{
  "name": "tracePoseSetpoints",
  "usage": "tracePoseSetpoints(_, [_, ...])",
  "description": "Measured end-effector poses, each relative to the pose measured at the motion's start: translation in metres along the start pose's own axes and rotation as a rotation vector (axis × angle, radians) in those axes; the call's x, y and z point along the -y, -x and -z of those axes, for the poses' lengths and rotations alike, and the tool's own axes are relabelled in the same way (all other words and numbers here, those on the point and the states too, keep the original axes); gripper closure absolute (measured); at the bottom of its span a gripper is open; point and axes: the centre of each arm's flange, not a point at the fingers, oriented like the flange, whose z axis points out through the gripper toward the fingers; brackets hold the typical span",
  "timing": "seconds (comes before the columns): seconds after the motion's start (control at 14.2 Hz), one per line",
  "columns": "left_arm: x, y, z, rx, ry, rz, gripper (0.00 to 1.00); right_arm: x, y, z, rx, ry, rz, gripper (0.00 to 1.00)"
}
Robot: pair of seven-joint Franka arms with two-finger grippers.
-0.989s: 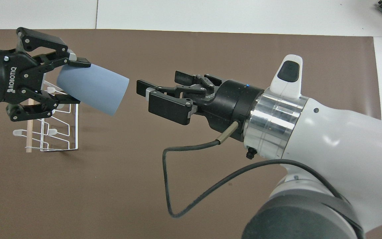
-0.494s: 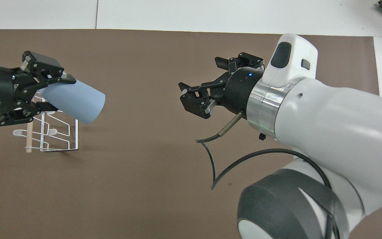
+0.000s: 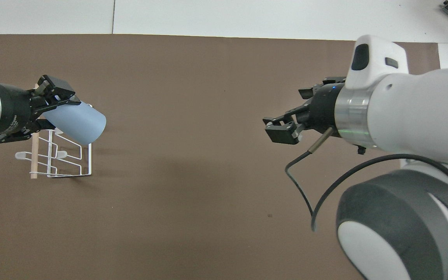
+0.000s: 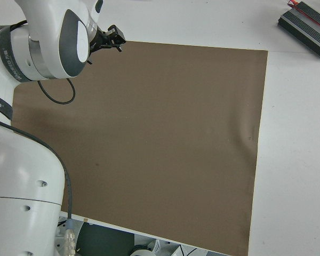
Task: Hang cup on cup holder
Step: 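Open the right gripper and withdraw it while the left gripper holds, then lower the cup onto the rack peg with the left gripper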
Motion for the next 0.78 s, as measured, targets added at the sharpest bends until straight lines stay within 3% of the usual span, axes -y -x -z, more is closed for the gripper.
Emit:
tracePoseSetpoints(0.28, [0.018,-0.011,-0.023,-0.1,-0.042,-0.032,0.26,-0.043,0.029,-0.015,0.079,0.013,-0.194,0.0])
tracePoseSetpoints(0.78, [0.03,-0.028,-0.053,-0.171,-0.018,-0.031,0.26,-0.039,0.079,-0.031,0.235,0.018,-0.396,0.0])
